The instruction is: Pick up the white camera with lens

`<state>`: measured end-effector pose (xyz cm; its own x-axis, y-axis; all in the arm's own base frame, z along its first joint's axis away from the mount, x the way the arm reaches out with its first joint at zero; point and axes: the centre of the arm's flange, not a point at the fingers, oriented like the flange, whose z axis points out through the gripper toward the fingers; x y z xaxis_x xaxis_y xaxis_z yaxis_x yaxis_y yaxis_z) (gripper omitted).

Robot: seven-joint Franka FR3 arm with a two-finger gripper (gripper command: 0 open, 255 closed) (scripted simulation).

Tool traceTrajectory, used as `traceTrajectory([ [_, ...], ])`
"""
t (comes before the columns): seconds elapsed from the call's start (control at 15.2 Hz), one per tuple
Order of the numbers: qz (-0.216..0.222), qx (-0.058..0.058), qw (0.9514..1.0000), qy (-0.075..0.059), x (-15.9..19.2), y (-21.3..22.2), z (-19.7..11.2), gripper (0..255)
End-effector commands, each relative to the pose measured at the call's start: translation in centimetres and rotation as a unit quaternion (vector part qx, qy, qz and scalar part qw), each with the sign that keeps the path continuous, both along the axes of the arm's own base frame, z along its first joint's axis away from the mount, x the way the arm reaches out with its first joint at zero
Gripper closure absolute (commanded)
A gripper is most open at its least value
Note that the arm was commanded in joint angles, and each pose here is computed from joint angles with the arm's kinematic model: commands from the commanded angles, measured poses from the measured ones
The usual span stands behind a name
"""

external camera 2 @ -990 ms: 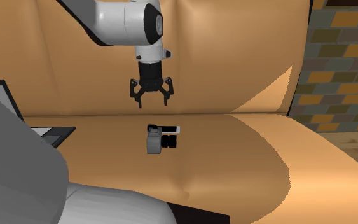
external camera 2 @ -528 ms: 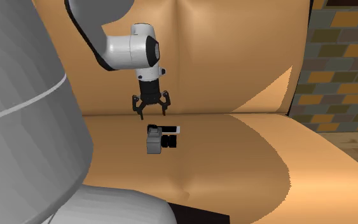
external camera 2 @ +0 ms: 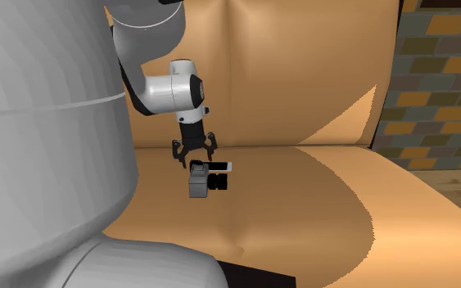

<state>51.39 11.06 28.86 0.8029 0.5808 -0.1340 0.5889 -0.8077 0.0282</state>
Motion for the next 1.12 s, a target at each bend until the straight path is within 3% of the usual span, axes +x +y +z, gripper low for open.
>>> traceTrajectory([
  [0.0,0.000,0.000,1.0000,0.000,0.0,0.0,-1.1,0],
  [0.26,0.000,0.000,1.0000,0.000,0.0,0.0,-2.4,0],
  [0.33,0.001,0.000,1.0000,0.000,0.0,0.0,-2.4,255],
  [1.06,0.001,0.000,1.0000,0.000,0.0,0.0,-1.4,255],
])
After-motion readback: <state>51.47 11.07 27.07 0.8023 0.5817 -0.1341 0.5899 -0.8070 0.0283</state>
